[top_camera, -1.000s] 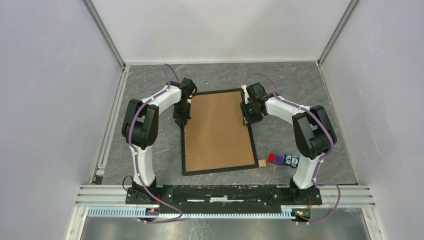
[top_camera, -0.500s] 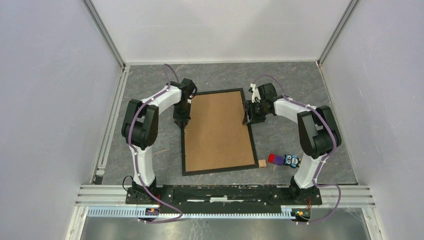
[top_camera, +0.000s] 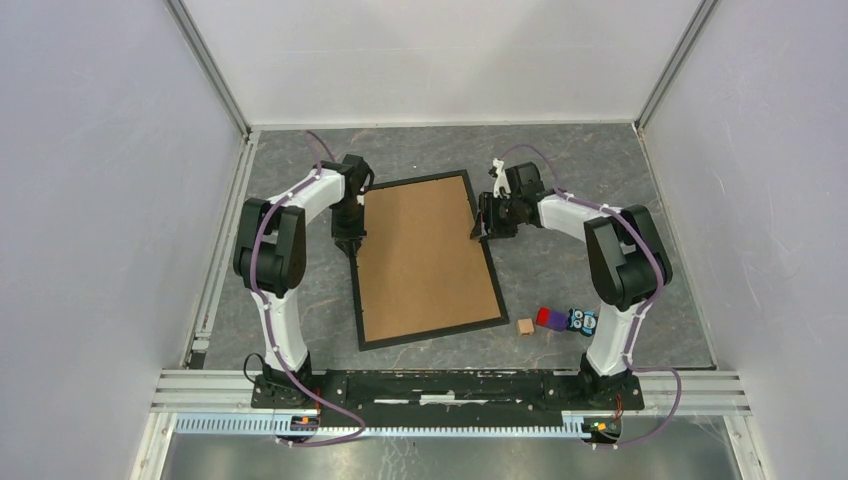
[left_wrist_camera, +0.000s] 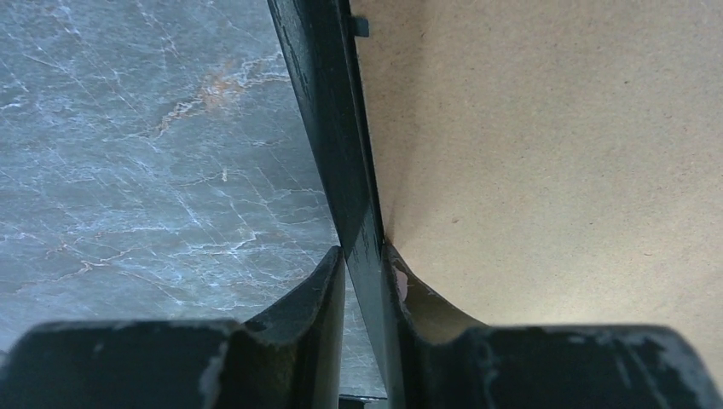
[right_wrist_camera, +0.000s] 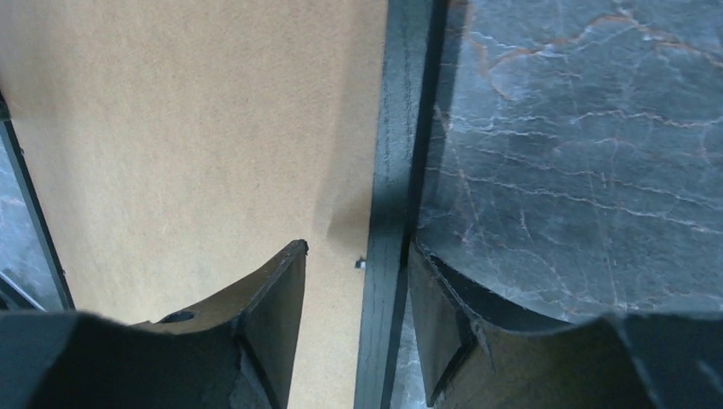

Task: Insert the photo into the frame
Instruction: Install the photo frame at the center of the board.

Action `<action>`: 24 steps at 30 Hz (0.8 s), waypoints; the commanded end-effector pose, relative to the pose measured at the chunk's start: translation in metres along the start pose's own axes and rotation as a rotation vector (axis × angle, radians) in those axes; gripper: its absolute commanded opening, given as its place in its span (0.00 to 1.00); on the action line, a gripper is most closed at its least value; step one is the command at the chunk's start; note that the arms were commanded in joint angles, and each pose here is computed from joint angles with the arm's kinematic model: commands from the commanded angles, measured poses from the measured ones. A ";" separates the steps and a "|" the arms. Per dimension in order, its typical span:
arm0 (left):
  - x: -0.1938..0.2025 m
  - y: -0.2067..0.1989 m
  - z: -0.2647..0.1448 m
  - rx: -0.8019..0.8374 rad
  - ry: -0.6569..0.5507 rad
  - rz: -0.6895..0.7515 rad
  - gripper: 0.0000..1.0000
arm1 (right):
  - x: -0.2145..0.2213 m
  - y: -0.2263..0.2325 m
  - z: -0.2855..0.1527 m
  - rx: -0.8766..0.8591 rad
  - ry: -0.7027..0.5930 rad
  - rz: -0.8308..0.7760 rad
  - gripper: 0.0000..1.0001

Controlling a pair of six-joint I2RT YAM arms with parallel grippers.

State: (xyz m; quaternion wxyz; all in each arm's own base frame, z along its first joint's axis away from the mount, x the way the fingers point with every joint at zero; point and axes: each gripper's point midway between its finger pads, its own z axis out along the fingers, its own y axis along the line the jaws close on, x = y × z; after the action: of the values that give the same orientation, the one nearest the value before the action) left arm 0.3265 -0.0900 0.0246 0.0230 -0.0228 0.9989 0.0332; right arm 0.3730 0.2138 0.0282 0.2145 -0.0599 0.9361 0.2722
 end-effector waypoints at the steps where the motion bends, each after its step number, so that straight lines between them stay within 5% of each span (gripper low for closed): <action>1: -0.012 -0.006 0.001 0.031 -0.058 -0.015 0.27 | -0.028 0.016 -0.024 0.043 -0.022 -0.166 0.55; 7: -0.012 -0.005 0.003 0.034 -0.050 -0.018 0.26 | 0.019 0.004 -0.065 0.032 0.025 -0.207 0.59; 24: -0.009 -0.013 0.003 0.077 -0.035 -0.013 0.26 | 0.112 -0.002 -0.079 -0.034 0.119 -0.165 0.43</action>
State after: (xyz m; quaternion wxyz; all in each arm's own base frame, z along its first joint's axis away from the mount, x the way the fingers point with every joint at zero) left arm 0.3267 -0.0889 0.0245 0.0222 -0.0266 0.9990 0.0291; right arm 0.2427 0.1665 0.0326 0.1591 -0.1439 0.9427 0.2554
